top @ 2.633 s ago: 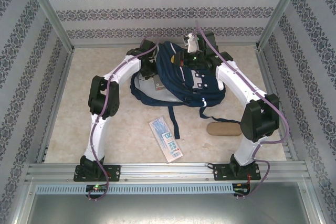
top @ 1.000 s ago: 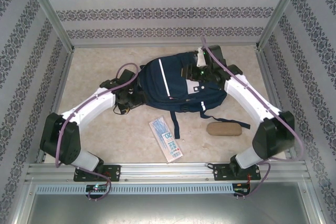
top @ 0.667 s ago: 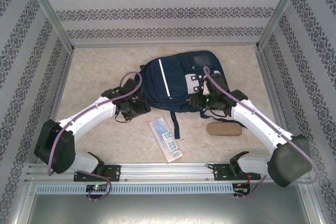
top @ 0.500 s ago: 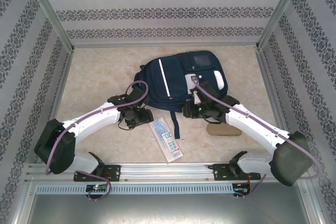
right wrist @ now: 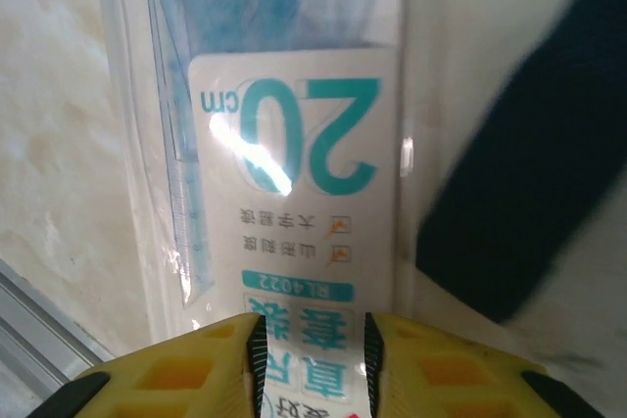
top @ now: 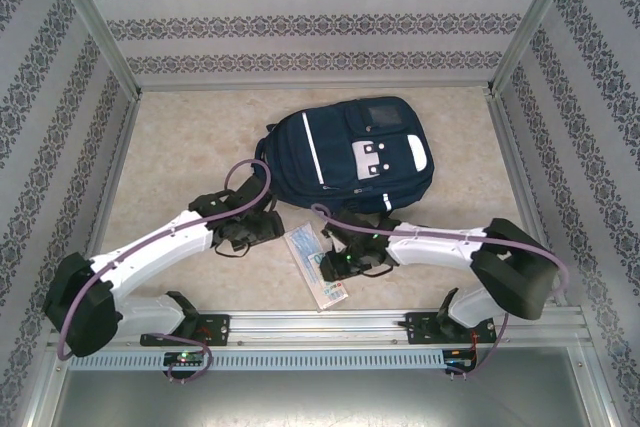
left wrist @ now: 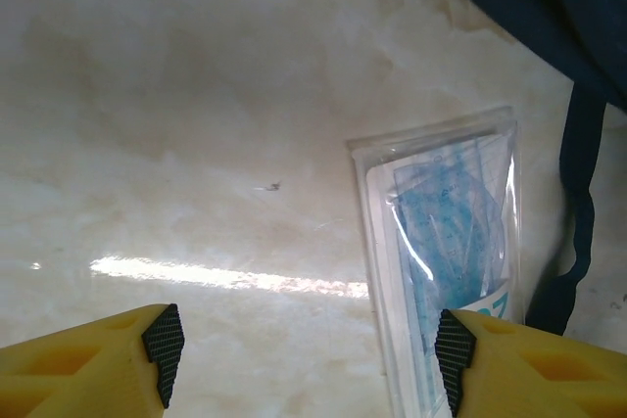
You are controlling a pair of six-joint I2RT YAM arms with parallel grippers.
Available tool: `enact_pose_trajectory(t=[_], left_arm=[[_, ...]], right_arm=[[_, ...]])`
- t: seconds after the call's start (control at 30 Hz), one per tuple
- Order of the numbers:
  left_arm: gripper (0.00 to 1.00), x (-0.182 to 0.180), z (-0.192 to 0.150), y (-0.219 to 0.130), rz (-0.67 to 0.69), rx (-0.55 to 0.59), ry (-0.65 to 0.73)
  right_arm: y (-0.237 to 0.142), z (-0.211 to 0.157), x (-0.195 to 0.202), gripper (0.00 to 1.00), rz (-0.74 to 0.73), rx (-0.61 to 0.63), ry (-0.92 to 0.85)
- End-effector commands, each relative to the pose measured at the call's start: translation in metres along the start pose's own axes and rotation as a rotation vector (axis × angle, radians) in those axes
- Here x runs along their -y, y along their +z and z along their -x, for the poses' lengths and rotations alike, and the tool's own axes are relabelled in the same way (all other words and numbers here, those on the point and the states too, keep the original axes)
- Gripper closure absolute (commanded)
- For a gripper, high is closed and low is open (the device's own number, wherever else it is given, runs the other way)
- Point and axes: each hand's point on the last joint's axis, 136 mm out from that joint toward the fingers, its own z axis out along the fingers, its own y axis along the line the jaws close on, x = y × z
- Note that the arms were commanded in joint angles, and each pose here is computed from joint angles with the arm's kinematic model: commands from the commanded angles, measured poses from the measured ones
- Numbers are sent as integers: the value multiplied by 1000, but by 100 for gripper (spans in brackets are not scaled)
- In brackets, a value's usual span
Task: Pack the student bag
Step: Move the personal item to the center of the table.
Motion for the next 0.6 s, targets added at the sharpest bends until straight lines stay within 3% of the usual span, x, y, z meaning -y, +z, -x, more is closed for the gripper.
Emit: enact_pose_trajectory(t=[0.0, 0.23, 0.57], left_arm=[[28, -20, 6, -14, 72, 36, -1], [27, -37, 2, -29, 71, 67, -27], [28, -57, -8, -35, 93, 72, -92]], right_arm=[[14, 8, -23, 71, 81, 24, -6], [33, 38, -48, 75, 80, 37, -47], [48, 125, -85, 78, 128, 116, -49]])
